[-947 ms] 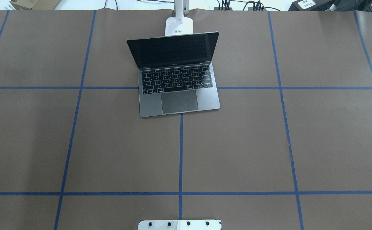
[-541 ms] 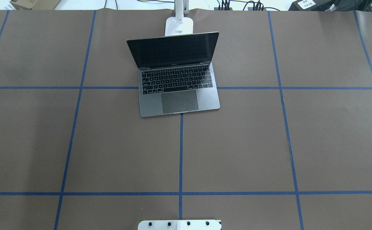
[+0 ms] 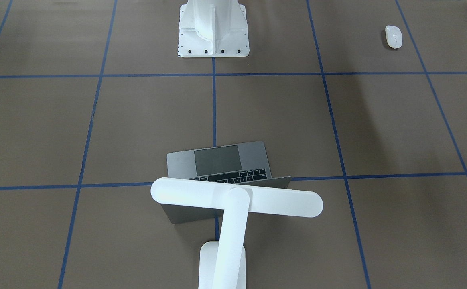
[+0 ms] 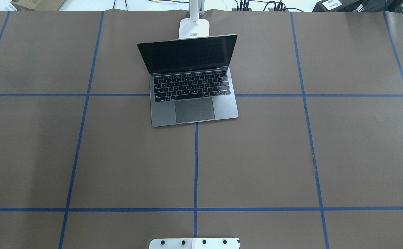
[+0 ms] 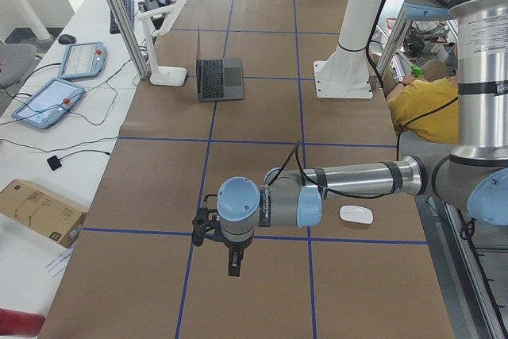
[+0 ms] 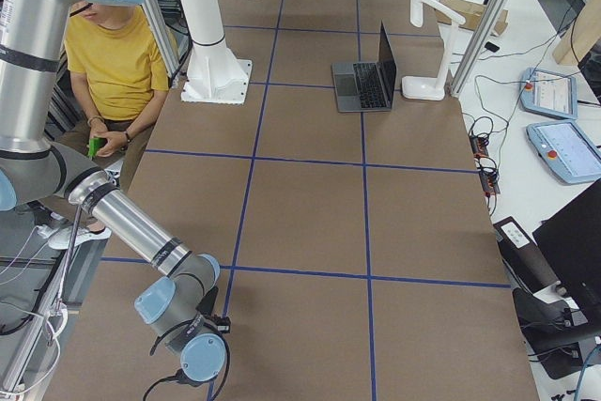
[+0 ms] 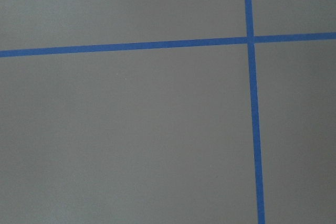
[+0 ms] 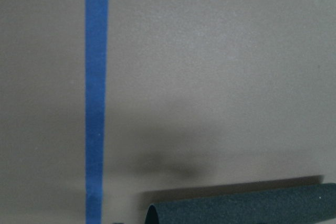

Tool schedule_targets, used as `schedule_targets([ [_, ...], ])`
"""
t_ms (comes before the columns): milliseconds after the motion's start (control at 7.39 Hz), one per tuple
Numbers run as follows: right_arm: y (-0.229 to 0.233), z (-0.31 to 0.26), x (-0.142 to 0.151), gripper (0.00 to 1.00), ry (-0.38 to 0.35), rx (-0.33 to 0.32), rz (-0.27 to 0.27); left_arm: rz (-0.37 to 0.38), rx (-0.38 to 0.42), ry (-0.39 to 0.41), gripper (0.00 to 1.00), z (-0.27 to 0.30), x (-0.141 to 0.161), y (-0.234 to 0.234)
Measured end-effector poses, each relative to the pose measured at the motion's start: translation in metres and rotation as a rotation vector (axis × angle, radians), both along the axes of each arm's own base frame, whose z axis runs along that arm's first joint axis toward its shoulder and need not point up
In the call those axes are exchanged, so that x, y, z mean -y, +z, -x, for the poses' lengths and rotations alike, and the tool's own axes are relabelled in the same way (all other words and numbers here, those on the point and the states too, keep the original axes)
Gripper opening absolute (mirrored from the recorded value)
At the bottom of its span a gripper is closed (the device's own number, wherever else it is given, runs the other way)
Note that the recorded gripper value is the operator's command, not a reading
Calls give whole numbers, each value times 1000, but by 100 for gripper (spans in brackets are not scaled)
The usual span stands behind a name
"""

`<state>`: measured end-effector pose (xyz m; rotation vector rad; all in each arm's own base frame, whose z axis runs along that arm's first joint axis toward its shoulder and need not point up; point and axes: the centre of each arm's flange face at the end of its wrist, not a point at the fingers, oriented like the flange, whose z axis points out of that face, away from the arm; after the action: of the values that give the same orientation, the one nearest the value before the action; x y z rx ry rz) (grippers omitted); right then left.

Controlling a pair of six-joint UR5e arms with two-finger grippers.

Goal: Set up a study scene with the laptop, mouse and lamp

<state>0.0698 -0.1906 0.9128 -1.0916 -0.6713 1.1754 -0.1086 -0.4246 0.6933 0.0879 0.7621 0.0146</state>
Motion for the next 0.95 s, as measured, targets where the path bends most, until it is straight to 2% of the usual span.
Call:
schedule_targets([
  [406,1,0,-4,74,-7,5,-11,-1,-1,0,100,0,0,-1],
  [947,2,1,-7,70,-21,12,-33,2,-1,0,100,0,0,0],
])
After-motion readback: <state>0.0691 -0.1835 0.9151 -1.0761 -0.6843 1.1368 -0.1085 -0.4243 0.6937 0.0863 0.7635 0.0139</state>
